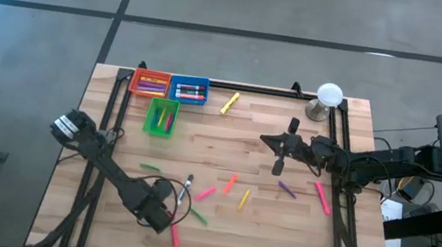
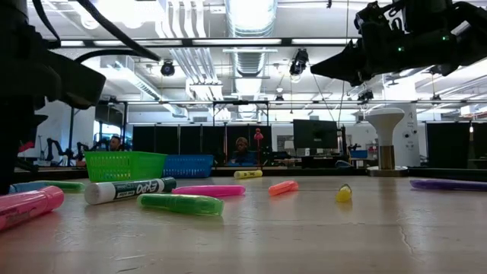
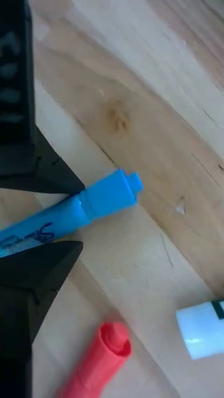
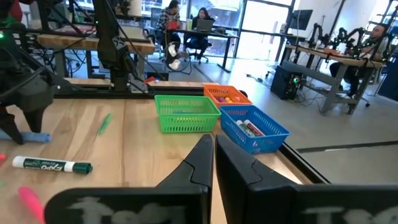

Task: Pick & Place Markers
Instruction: Put the dark blue highlighter into the orange bin

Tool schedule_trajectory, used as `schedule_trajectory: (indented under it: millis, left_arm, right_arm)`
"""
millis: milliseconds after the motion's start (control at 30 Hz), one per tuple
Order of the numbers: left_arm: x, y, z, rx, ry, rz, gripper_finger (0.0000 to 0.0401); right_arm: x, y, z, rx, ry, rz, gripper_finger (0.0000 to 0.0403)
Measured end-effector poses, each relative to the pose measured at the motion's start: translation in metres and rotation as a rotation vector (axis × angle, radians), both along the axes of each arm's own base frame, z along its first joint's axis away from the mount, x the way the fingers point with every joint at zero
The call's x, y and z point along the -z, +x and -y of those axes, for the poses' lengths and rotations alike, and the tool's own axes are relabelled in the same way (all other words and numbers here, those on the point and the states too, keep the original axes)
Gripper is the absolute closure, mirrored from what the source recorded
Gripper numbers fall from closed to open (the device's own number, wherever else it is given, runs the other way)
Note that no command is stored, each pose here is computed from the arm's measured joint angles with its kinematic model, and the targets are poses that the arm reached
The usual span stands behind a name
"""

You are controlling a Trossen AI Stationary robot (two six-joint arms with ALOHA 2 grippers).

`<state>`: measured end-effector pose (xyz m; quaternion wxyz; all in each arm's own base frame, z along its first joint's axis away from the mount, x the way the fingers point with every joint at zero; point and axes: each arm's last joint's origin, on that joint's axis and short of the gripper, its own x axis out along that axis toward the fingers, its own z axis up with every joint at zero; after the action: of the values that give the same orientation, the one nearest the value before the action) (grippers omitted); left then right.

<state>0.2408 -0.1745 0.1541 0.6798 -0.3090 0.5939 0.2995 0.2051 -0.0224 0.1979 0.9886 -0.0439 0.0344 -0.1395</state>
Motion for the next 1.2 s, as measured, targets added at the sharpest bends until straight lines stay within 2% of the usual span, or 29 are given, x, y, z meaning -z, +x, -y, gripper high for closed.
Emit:
schedule_trajectory:
  millis: [267, 333, 400, 567, 733, 833, 933, 1067, 1133, 1200]
  left_arm:
    - [-0.001, -0.007, -0.008, 0.089, 0.026, -0.052, 0.0344]
    - [-0.006, -0.011, -0.017, 0.111, 0.060, -0.101, 0.0350]
    - [-0.019, -0.009, -0.026, 0.148, 0.101, -0.094, 0.0350]
    - [-0.055, -0.006, -0.061, 0.335, 0.284, -0.095, 0.0350]
    - [-0.085, -0.001, -0.113, 0.491, 0.491, -0.127, 0.0350]
    - [-0.093, -0.001, -0.152, 0.566, 0.589, -0.202, 0.0350]
    - [-0.091, -0.006, -0.192, 0.689, 0.648, -0.355, 0.0350]
    - [-0.083, -0.010, -0.240, 0.866, 0.699, -0.477, 0.0350]
    - [-0.077, -0.014, -0.268, 0.892, 0.738, -0.533, 0.0350]
    - [-0.073, -0.021, -0.298, 0.861, 0.757, -0.577, 0.0350]
  right_arm:
    - [0.000, 0.000, 0.000, 0.001, 0.002, 0.001, 0.0392]
    - [0.000, 0.000, 0.000, 0.001, 0.003, 0.001, 0.0392]
    - [0.000, 0.000, 0.000, 0.001, 0.003, 0.001, 0.0392]
    - [0.000, 0.000, 0.000, 0.002, 0.003, 0.001, 0.0392]
    - [0.000, 0.000, 0.000, 0.002, 0.003, 0.001, 0.0392]
    - [0.000, 0.000, 0.000, 0.002, 0.003, 0.001, 0.0392]
    - [0.000, 0.000, 0.000, 0.001, 0.001, 0.000, 0.0392]
    - [0.000, 0.000, 0.000, 0.001, -0.004, -0.001, 0.0392]
    - [0.000, 0.000, 0.000, -0.001, -0.013, -0.003, 0.0392]
    - [0.000, 0.000, 0.000, -0.001, -0.018, -0.004, 0.0392]
